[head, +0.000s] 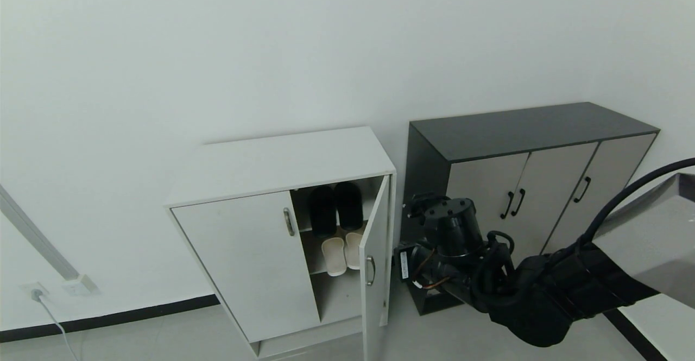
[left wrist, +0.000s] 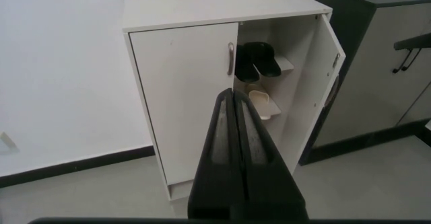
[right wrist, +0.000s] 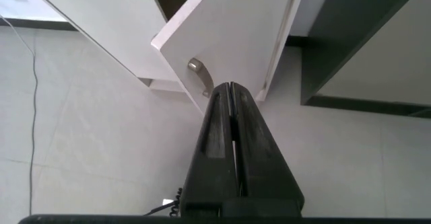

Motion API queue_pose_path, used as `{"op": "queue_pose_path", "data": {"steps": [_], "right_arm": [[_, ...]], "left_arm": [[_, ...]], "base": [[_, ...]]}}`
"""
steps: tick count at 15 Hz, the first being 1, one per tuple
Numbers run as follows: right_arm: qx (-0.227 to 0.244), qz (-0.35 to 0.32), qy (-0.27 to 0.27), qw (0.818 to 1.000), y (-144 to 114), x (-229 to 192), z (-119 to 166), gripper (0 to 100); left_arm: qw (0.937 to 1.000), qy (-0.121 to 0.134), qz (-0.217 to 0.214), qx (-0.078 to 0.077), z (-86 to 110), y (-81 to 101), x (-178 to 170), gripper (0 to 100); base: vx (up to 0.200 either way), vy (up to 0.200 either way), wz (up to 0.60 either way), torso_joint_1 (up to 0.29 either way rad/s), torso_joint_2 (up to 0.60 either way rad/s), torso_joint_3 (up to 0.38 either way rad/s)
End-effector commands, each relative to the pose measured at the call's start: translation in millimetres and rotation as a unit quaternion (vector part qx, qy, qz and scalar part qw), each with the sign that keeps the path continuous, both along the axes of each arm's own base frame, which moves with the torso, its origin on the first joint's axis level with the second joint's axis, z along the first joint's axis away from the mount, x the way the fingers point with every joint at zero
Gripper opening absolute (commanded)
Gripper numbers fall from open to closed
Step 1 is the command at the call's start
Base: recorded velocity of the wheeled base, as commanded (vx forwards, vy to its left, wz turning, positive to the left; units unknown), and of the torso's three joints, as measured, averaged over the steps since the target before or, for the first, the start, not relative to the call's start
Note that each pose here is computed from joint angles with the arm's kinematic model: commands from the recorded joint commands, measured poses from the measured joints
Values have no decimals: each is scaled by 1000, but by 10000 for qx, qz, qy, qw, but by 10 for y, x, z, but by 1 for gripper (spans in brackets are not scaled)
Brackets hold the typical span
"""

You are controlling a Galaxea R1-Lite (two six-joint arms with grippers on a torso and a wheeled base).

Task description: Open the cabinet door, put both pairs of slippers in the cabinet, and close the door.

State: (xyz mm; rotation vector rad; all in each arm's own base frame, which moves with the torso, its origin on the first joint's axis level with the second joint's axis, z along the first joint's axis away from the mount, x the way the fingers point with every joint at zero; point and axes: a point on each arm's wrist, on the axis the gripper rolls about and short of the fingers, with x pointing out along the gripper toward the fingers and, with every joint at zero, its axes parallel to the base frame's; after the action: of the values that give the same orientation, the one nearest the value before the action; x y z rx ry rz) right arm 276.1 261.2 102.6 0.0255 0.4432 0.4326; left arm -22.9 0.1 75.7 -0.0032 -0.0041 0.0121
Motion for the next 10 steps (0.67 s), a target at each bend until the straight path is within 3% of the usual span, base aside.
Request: {"op": "queue_pose_path", "data": {"steps": [1,5,10], "right_arm": [[20,8,-15,10000,-14,-18,28,0],[32,32,-23,10000,-35,-41,31,0],[-7,68,-249,9997,-78,-44,5,0]], "left_arm": [[10000,5,1,-7,1,0,1,0],[10000,12,1,-7,-1,0,1,0],[10000,5,1,-7,1,0,1,0]], "base": [[0,0,600,2,2,2],[0,0,600,2,5,4],[0,0,0,0,0,0]]}}
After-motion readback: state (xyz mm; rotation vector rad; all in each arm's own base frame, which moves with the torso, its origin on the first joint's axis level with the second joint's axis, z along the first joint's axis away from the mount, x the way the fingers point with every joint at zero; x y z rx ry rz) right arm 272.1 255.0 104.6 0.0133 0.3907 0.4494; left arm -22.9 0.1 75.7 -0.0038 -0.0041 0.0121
